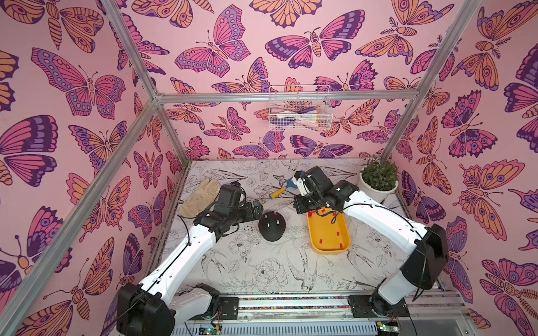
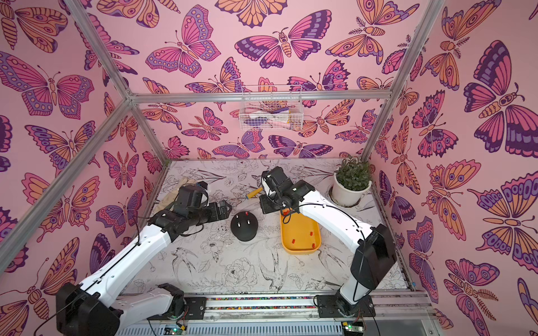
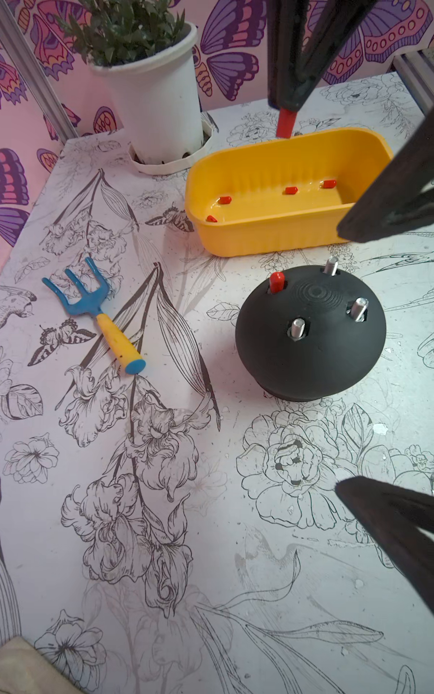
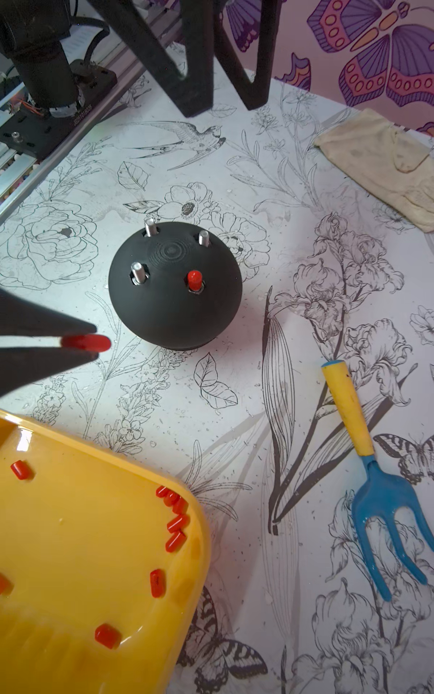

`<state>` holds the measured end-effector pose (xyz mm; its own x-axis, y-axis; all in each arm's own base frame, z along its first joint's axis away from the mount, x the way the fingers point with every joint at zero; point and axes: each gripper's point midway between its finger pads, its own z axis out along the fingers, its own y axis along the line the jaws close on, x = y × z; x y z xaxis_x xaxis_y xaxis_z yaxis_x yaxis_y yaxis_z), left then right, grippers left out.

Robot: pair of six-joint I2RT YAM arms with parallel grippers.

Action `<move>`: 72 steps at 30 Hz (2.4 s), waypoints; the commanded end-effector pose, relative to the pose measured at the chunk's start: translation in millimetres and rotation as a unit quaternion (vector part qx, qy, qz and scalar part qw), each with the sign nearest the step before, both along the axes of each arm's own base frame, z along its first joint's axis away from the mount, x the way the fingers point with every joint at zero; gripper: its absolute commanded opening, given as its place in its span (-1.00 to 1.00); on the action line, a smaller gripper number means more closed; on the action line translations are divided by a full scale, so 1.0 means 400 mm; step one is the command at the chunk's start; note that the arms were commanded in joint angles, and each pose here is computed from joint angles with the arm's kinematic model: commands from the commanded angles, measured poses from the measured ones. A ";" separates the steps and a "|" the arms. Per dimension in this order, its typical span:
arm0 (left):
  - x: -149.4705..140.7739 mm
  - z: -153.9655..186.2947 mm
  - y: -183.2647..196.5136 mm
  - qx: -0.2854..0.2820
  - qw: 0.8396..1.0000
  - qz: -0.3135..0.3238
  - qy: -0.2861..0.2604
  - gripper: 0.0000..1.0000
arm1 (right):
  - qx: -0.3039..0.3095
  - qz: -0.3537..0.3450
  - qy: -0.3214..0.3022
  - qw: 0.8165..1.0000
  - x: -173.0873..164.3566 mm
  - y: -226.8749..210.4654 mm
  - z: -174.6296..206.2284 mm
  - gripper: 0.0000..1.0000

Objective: Cover the protruding screws with screw protection sleeves
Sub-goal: Attach the screw protection sleeve to the screw.

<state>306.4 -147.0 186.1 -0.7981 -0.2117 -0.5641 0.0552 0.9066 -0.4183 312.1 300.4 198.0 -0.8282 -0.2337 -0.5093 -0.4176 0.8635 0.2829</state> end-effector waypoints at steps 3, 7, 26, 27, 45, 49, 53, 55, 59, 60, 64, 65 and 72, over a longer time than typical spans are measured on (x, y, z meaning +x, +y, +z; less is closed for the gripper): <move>0.001 -0.033 0.008 0.010 1.000 0.001 0.012 1.00 | -0.013 0.009 0.008 1.000 -0.013 0.028 -0.006 -0.81; 0.001 -0.036 0.008 0.009 1.000 0.001 0.013 1.00 | -0.009 0.018 0.012 1.000 -0.023 0.047 -0.007 -0.81; 0.001 -0.040 0.006 0.004 1.000 -0.001 0.014 1.00 | -0.016 0.053 0.051 0.997 -0.066 0.111 -0.053 -0.81; 0.000 -0.041 0.006 0.004 1.000 -0.001 0.014 1.00 | -0.017 0.055 0.051 0.997 -0.068 0.114 -0.055 -0.81; 0.001 -0.045 0.002 0.002 1.000 -0.003 0.017 1.00 | -0.014 0.062 0.068 0.996 -0.074 0.138 -0.086 -0.82; 0.001 -0.043 0.001 0.001 1.000 -0.004 0.016 1.00 | -0.013 0.063 0.069 0.996 -0.074 0.140 -0.086 -0.82; 0.001 -0.044 0.001 0.001 1.000 -0.004 0.016 0.99 | -0.012 0.064 0.071 0.995 -0.075 0.144 -0.090 -0.82; 0.001 -0.043 0.001 0.001 1.000 -0.004 0.016 1.00 | -0.012 0.064 0.071 0.995 -0.075 0.144 -0.092 -0.82; 0.001 -0.043 0.002 0.001 1.000 -0.004 0.016 1.00 | -0.010 0.065 0.071 0.995 -0.074 0.148 -0.092 -0.82; 0.000 -0.042 0.001 0.001 1.000 -0.004 0.015 1.00 | -0.010 0.065 0.072 0.995 -0.074 0.149 -0.093 -0.82; 0.000 -0.042 0.001 0.001 1.000 -0.004 0.015 1.00 | -0.010 0.065 0.074 0.995 -0.074 0.150 -0.097 -0.82; 0.000 -0.042 0.001 0.001 1.000 -0.005 0.015 1.00 | -0.010 0.065 0.073 0.995 -0.073 0.150 -0.096 -0.82; 0.000 -0.043 0.000 0.000 1.000 -0.006 0.016 1.00 | -0.008 0.066 0.074 0.995 -0.074 0.156 -0.097 -0.82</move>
<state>308.5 -147.0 177.2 -0.8051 -0.2129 -0.5537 0.0495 0.9060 -0.4205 282.0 352.6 153.7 -0.8601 -0.3520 -0.3693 -0.4732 0.8208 0.3200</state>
